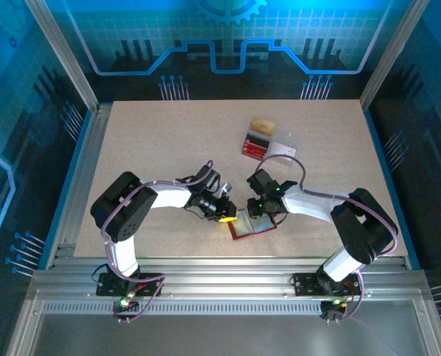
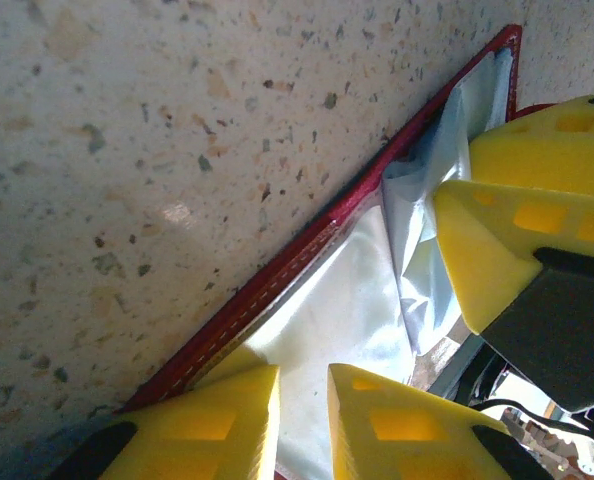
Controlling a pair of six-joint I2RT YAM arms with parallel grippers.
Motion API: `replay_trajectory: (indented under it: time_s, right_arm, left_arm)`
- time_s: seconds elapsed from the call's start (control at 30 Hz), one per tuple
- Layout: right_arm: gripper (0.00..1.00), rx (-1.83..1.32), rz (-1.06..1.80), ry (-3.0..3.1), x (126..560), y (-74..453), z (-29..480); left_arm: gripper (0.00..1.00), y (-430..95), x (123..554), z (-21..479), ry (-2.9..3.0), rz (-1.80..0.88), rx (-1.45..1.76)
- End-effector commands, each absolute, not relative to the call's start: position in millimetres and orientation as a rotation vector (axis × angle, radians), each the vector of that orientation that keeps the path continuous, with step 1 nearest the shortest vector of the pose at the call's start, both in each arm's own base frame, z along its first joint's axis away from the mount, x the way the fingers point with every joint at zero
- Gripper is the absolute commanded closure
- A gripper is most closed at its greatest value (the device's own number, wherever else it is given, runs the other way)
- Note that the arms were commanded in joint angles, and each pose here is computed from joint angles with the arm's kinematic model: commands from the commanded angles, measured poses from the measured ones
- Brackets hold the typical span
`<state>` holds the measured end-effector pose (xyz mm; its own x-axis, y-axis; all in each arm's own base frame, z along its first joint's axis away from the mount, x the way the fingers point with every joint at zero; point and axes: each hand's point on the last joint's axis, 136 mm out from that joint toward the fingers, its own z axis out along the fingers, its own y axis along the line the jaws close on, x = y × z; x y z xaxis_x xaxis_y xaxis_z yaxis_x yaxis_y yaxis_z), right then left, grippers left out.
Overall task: Put the credit cards into the card holder
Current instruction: Flip over the card slot in the card holder.
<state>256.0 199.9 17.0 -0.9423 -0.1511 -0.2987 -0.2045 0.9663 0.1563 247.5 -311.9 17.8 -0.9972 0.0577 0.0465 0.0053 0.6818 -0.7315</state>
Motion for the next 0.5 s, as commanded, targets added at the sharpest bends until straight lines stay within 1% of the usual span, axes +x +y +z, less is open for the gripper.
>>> replay_trajectory:
  time_s: [0.0, 0.2, 0.33, 0.4, 0.47]
  right_arm:
    - [0.76, -0.268, 0.214, 2.917, 234.1, 191.0, -8.9]
    - [0.84, -0.305, 0.163, 2.856, 245.9, 193.0, 18.2]
    - [0.93, -0.359, 0.103, 2.84, 244.4, 196.6, 27.5]
    - [0.97, -0.375, 0.107, 2.808, 251.0, 207.0, 39.3]
    - [0.98, -0.4, 0.069, 2.801, 249.3, 210.2, 41.9]
  left_arm:
    - [0.79, -292.6, 228.8, -33.1, -2.836, 0.988, 0.01]
    - [0.79, -295.2, 227.6, -34.7, -2.834, 0.987, 0.006]
    - [0.79, -297.3, 226.4, -35.4, -2.83, 0.988, 0.004]
    - [0.79, -297.8, 226.2, -36.1, -2.831, 0.985, 0.003]
    - [0.79, -298.5, 226.0, -35.9, -2.831, 0.987, 0.002]
